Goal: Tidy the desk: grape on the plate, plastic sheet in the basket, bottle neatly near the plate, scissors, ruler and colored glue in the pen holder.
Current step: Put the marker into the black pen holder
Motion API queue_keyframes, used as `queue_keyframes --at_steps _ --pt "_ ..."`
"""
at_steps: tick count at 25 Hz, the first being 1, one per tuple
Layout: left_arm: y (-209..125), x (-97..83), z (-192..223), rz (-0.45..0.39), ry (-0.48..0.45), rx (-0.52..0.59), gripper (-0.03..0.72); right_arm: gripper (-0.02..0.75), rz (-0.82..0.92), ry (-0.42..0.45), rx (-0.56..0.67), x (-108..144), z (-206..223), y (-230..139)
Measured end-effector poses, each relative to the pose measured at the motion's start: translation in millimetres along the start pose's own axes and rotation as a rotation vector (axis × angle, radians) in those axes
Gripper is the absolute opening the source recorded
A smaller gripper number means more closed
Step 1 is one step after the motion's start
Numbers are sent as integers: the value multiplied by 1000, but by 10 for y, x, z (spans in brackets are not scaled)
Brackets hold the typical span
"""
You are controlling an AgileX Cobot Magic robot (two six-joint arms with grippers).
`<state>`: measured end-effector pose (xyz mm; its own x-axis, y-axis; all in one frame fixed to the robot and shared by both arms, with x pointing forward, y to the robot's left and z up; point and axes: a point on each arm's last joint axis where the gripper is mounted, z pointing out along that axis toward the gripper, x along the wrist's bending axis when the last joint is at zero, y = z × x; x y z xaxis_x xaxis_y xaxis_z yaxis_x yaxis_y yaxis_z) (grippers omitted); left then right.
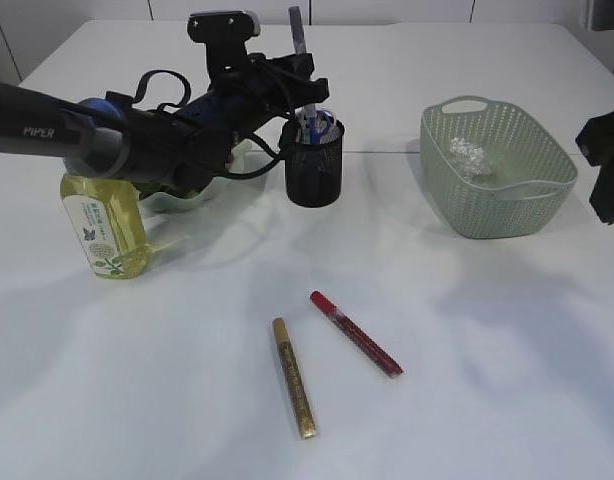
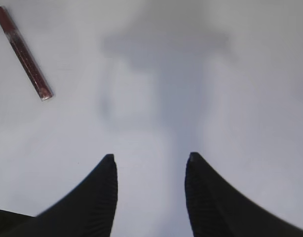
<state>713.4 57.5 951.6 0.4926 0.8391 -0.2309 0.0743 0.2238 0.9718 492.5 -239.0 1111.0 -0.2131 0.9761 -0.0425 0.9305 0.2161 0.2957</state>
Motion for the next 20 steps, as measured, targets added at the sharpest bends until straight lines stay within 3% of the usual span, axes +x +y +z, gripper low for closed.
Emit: queue_keyframes --at_steps 12,20 --pt "70 -13 61 2 -6 -28 193 363 -1 -2 0 -2 0 0" --pt "49 -6 62 2 1 -5 220 364 -1 -2 0 -2 0 0"
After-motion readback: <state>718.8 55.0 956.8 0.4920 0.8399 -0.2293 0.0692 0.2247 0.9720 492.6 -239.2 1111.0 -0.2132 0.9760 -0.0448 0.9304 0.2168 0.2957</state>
